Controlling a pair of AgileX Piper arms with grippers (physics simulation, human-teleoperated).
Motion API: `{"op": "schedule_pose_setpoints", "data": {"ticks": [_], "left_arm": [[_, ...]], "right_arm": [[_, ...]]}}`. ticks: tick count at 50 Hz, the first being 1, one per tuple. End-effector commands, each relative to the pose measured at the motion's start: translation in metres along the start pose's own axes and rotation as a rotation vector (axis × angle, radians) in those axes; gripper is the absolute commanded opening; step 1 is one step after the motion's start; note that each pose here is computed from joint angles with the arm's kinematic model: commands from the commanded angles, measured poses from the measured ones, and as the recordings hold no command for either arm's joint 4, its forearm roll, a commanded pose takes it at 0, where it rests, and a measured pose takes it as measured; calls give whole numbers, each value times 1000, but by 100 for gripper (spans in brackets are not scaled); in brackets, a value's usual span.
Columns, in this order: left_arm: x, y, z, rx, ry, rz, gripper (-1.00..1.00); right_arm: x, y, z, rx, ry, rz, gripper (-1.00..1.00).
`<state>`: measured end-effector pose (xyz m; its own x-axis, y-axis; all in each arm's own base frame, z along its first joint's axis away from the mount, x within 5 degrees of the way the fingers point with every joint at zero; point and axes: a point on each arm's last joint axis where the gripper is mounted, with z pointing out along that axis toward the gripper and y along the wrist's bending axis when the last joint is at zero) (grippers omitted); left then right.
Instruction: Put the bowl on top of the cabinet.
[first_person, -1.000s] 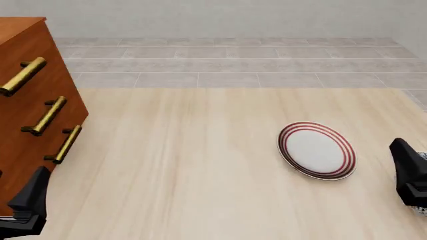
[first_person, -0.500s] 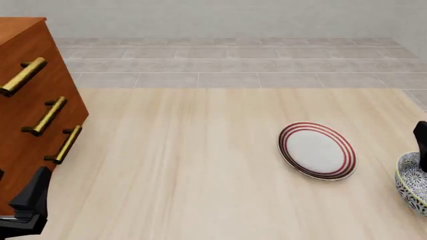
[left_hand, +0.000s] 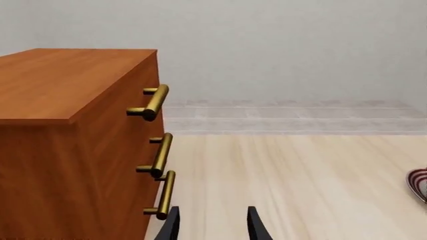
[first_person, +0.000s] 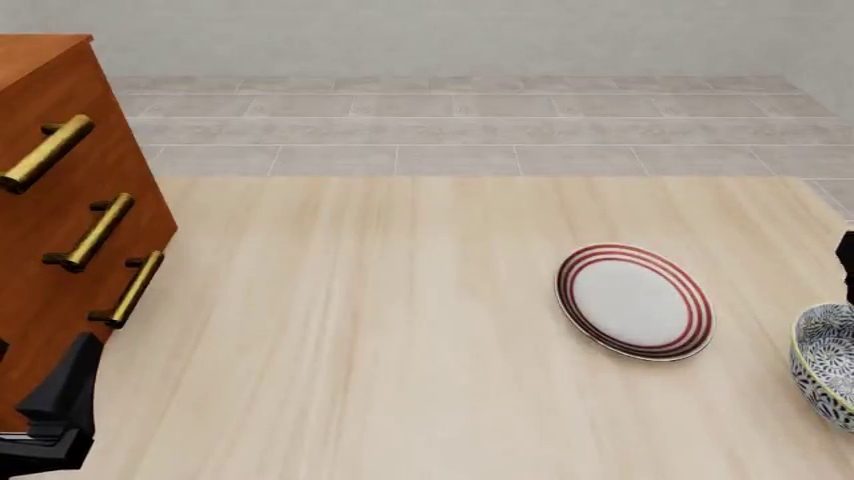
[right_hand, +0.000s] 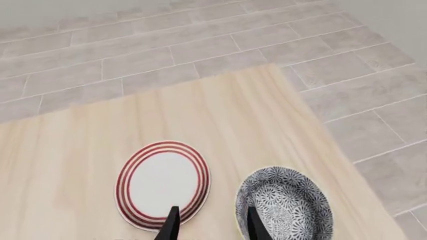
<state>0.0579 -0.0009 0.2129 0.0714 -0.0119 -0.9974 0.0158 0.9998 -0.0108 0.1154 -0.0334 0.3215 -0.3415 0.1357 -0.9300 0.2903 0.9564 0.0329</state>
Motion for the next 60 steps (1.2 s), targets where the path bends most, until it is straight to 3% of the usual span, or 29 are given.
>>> {"op": "schedule_pose_setpoints", "data": {"ticks": [1, 12, 20, 42, 60], "left_arm": [[0, 0, 0, 5, -3, -7, 100], [0, -1, 0, 12, -2, -5, 100], [0, -1, 1, 15, 2, -5, 100], [0, -1, 4, 17, 13, 0, 100], [1, -2, 4, 25, 18, 5, 100]], "right_arm": [[-6, -5, 18, 38, 79, 20, 100], [-9, -20, 25, 128, 139, -2, 100], [-4, -27, 25, 167, 156, 13, 100], [-12, -39, 6, 268, 106, -18, 100], [-15, -54, 7, 355, 103, -1, 100]]}}
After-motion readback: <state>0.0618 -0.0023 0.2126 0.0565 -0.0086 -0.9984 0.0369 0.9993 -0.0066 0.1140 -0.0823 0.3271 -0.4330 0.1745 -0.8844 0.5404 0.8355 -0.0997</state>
